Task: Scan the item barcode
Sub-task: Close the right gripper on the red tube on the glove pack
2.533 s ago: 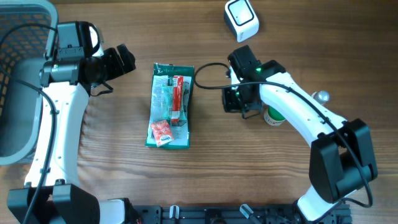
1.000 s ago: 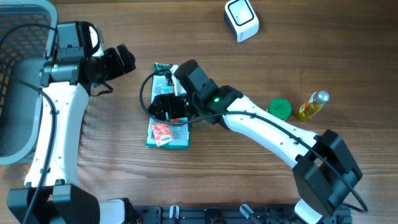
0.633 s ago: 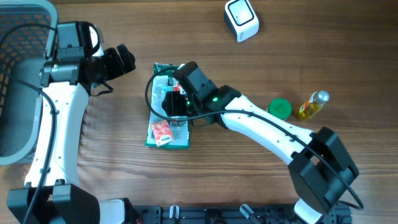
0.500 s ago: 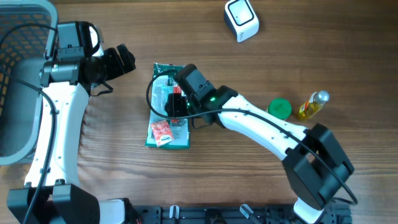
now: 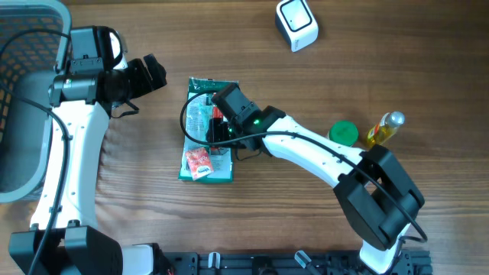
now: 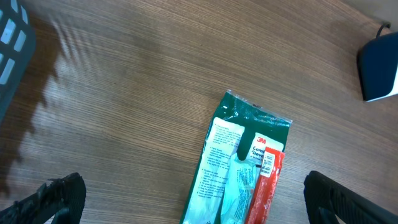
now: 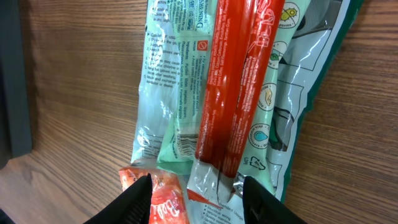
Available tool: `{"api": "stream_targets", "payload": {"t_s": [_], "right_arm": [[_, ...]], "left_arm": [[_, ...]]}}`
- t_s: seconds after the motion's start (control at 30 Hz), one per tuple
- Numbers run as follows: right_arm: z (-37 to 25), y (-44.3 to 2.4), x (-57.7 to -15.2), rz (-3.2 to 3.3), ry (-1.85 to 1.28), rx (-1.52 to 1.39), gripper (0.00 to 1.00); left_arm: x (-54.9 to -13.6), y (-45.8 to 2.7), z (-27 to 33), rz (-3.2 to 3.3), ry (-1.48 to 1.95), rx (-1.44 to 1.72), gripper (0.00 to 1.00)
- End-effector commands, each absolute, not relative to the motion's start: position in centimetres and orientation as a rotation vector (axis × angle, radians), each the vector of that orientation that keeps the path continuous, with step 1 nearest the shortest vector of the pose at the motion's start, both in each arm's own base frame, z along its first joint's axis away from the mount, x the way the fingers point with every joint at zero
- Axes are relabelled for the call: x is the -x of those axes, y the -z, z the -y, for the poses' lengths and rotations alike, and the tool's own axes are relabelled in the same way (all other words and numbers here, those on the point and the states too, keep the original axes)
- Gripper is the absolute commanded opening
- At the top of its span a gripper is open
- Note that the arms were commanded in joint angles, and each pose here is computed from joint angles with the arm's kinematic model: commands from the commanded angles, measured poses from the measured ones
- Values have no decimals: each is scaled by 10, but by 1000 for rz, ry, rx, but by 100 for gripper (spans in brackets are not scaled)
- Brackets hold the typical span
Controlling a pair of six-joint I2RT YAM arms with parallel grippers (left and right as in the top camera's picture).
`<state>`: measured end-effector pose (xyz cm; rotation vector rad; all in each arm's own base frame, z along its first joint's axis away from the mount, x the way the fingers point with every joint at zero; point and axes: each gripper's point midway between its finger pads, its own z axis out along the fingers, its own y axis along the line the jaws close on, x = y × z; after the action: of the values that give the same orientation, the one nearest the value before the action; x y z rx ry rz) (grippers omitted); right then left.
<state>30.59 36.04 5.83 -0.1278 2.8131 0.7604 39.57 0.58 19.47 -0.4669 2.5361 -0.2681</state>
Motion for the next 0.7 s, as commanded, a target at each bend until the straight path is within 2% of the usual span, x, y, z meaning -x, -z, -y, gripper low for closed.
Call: {"api": "stream_targets", "payload": {"t_s": [0.0,0.2,0.37,0.67], "right_arm": [[-360,-38,-301,-2873,-747,87,46],[-359,-27,-300,-2894,-728,81,45],[-362,-29,-302,-2879,-742,83,32],[-361,-29,-302,-2878,-738,86,31]], "left_arm": [[-398,-201,-5,-2523,275,436,100],[-398,-201,-5,-2523,275,436,100],[-398,-201,-5,-2523,275,436,100],[-398,-201,-5,-2523,276,436,100]]}}
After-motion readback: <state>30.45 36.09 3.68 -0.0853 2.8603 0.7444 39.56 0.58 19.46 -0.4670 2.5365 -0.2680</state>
